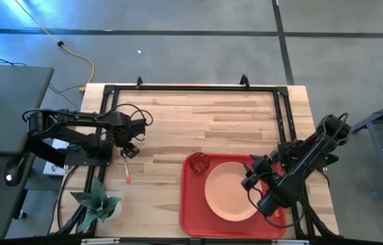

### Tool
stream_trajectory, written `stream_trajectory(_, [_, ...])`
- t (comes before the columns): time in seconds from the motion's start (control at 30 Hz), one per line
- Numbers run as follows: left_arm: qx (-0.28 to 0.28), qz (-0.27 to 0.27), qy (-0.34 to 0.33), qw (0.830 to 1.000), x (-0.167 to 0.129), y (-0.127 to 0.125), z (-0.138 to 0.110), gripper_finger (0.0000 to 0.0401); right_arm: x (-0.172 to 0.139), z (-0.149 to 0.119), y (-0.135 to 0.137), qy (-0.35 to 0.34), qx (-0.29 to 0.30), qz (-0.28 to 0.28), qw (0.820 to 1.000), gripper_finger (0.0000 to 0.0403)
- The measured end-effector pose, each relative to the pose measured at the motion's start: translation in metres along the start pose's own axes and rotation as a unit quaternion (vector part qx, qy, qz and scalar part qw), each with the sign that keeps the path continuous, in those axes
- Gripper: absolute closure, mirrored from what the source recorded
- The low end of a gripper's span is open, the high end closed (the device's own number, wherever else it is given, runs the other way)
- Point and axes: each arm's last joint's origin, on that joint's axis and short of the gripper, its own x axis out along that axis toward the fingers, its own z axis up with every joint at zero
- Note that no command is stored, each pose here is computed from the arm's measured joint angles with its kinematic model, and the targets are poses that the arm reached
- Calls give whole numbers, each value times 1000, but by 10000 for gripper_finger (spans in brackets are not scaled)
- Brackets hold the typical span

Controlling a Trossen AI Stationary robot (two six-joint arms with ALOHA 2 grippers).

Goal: Pick and place plate/cup/fork/spoon on tray
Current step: Put the orange spoon on the orange serving tray to the right of the orange fork

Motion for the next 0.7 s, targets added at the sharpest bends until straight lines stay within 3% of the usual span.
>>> stream_trajectory(0.13, [-16,3,18,1000,5,-4,1,242,0,0,0,0,1,1,1000,208])
stream_trajectory(0.43, [27,-33,57,997,19,-26,7,353,0,0,2,2,9,6,1000,208])
stream_trajectory(0.53, [42,-27,37,998,14,-33,9,389,0,0,2,0,9,6,1000,208])
stream_trajectory(0.7, [64,-14,-54,996,-11,-47,17,392,1,0,3,-18,12,11,1000,208])
